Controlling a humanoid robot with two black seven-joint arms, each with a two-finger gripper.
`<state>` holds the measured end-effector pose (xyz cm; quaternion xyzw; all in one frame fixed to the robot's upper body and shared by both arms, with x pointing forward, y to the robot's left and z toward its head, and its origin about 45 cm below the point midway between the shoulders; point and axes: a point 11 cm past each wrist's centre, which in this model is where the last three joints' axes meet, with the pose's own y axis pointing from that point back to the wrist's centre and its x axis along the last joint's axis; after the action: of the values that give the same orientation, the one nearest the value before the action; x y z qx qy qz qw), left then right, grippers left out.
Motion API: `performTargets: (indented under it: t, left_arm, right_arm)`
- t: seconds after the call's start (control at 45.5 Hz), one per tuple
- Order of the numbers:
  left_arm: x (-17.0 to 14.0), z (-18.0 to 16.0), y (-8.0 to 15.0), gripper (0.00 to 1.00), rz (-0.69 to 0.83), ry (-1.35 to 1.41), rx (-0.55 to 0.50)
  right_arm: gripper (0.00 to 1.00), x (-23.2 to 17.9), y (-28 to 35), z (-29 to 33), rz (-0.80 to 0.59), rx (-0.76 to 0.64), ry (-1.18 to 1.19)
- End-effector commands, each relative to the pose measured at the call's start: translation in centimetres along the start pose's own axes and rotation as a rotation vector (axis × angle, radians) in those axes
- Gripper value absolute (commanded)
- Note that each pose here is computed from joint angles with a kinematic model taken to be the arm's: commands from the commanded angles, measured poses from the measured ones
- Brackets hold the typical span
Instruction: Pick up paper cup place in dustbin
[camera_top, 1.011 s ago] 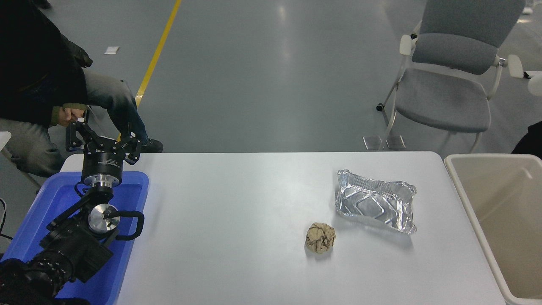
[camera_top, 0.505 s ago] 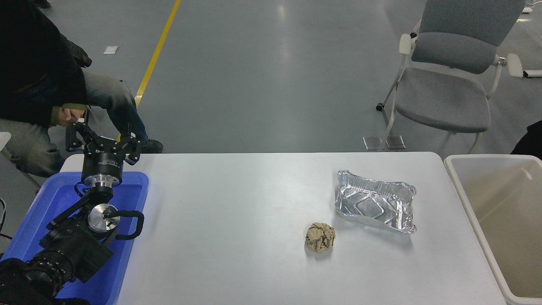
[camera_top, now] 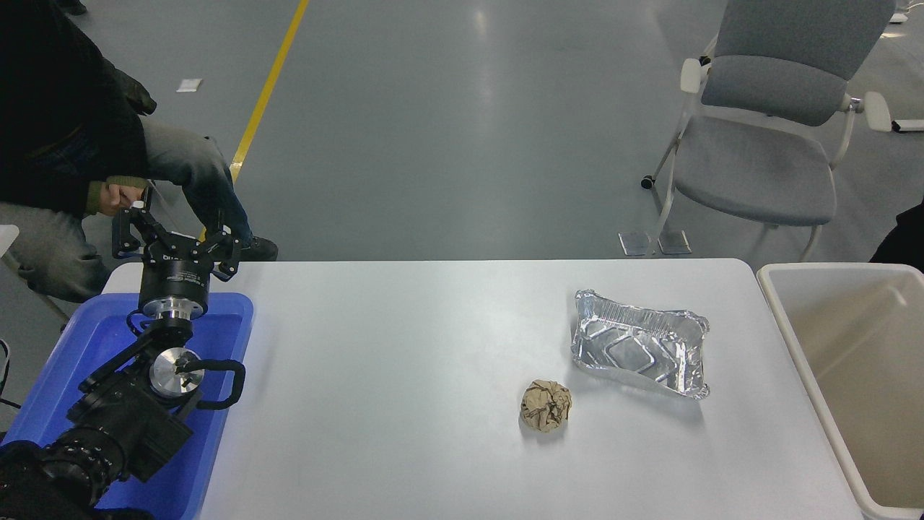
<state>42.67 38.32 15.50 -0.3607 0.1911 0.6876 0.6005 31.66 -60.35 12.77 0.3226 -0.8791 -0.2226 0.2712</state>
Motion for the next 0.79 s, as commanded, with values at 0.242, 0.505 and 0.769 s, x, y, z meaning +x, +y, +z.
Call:
performTargets:
  t: [0.242,0.505,0.769]
  left_arm:
    - [0.0,0.0,0.0,0.99,-0.001,0.000,-0.001]
    - [0.0,0.0,0.0,0.99,-0.001,0.000,0.000]
    - [0.0,0.0,0.0,0.99,-0.001,0.000,0.000]
  right_arm:
    - [0.00,-1.1,0.0,6.9,-0.010,-0.111,0.018]
    - [1.00,-1.4,0.0,7.2,-0.025,-0.120,-0.024]
    - [1.00,-1.4,0.0,7.0,-0.032,-0.113,-0.004]
